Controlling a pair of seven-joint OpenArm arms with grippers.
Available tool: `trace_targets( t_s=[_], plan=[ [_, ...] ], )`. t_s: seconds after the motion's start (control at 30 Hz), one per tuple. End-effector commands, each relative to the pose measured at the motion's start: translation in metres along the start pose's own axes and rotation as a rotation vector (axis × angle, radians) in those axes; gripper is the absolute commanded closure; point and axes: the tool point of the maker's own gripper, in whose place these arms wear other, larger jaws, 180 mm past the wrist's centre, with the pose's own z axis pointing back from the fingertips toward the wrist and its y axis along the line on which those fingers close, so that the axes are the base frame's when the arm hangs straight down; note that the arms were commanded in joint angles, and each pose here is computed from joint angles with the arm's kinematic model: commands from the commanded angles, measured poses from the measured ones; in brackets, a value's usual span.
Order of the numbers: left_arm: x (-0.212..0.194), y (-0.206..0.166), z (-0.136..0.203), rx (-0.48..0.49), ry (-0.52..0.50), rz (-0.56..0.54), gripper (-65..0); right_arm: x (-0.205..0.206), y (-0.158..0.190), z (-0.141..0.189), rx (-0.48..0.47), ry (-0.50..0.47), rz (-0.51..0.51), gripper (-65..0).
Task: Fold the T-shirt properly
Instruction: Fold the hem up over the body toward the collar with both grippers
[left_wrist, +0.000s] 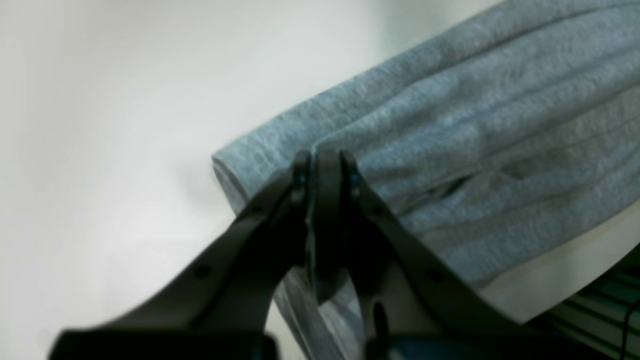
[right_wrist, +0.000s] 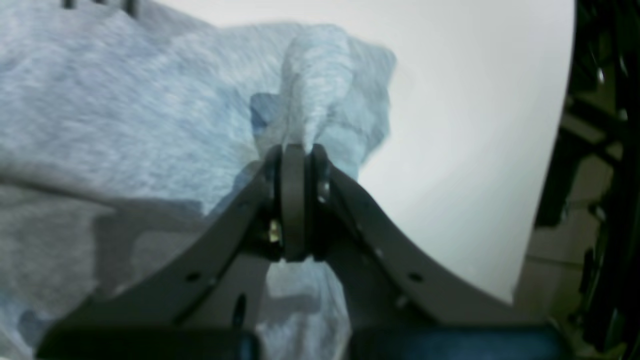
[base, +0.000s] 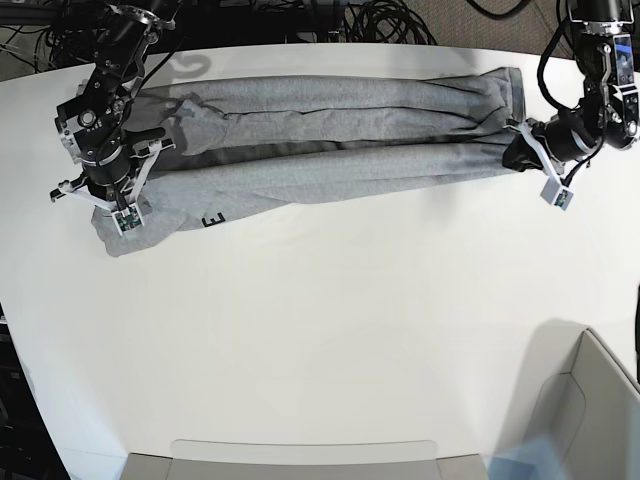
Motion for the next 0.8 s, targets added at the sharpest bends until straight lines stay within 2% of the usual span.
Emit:
trace_targets(
  t_s=[0.0,0.13,0.43,0.5,0.63,0.77],
  plan=[
    [0.007,0.005,0.007,0.014,-0.016,-0.021,0.0,0.009,-0.014,0.007,-0.037,-0.037,0.002,0.0],
    [0.014,0.000,0.010,0.011,-0.030,-0.045,0.0,-0.002,-0.033,0.010,-0.090,-0.016,-0.057,0.0],
    [0.033,-0.022,0.021,-0.001,-0.072,-0.142,0.0,-0.007,-0.036,0.011,-0.096,-0.005,-0.067,0.0],
    [0.034,-0.019,0.023,0.008,-0.078,-0.138,0.0,-0.007,-0.036,0.011,-0.096,-0.006,-0.068,0.0],
    [0.027,0.000,0.036,0.078,-0.087,-0.057,0.0,-0.007,-0.036,0.011,-0.096,-0.006,-0.068,0.0],
    [0.015,-0.002,0.040,0.081,-0.058,-0.063,0.0,-0.009,-0.036,0.011,-0.097,0.000,-0.066,0.0]
  ],
)
